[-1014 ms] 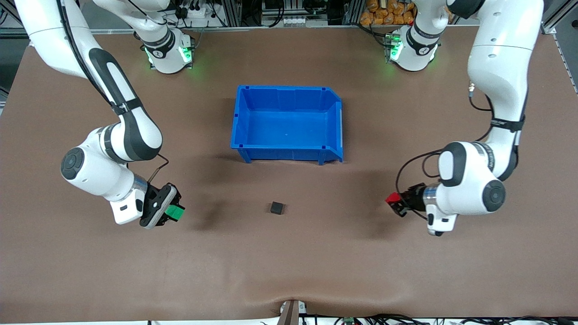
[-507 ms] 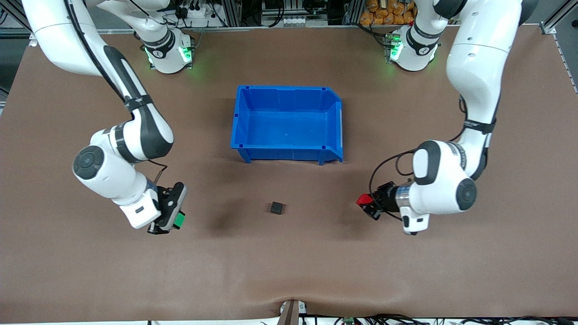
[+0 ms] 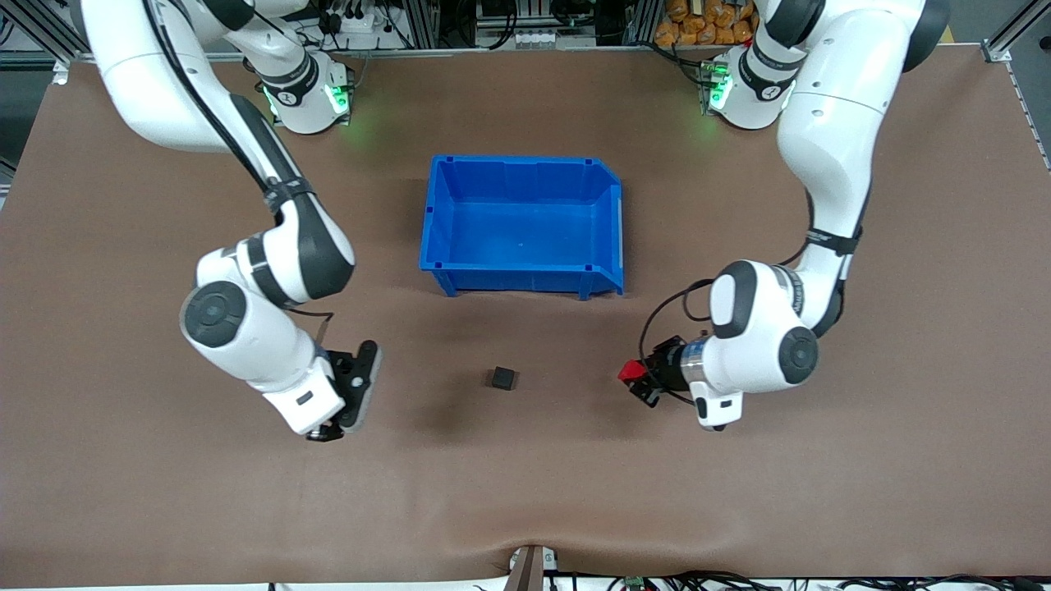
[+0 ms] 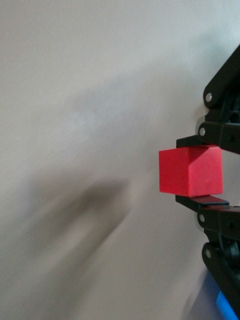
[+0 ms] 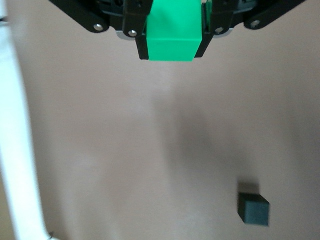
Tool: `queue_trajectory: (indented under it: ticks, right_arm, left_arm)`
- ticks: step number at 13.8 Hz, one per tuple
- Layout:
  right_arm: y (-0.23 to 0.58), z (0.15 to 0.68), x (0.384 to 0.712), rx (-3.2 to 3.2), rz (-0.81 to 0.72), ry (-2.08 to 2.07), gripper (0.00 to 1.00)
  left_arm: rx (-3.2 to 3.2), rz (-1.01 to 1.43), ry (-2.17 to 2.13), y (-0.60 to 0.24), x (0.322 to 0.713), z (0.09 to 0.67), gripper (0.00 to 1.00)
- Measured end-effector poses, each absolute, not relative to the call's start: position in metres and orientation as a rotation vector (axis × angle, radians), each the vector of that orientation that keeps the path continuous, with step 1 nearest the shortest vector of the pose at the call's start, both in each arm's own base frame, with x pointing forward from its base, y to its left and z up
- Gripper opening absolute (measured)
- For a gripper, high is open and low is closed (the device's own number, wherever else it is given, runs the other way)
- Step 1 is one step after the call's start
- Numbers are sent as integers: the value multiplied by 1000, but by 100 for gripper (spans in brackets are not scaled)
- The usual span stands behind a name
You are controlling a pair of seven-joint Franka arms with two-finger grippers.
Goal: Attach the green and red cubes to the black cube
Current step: 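Carry the green cube toward the black cube while the left gripper carries red, then press the red cube against the black cube with the left gripper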
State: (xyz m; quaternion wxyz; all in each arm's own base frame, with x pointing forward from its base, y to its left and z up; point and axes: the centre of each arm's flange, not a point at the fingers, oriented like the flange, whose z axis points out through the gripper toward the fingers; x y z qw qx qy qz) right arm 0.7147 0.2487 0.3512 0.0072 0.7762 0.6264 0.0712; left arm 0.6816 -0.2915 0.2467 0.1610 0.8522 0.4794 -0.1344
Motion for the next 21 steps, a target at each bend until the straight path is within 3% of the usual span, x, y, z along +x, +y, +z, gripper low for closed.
queue_trajectory:
  ticks: [3,8,21]
  right_arm:
    - [290,345,697,2504,149,1864,40]
    - [289,329,696,2474,109,1896,40]
    - [290,270,686,2419,119,1977,40]
  left_arm:
    - [2370,-342,1448,-325,675,244,40]
    - [2238,-341,1597,-327,686,221,40]
    - [2143,-306,1673,-411,654,198,40]
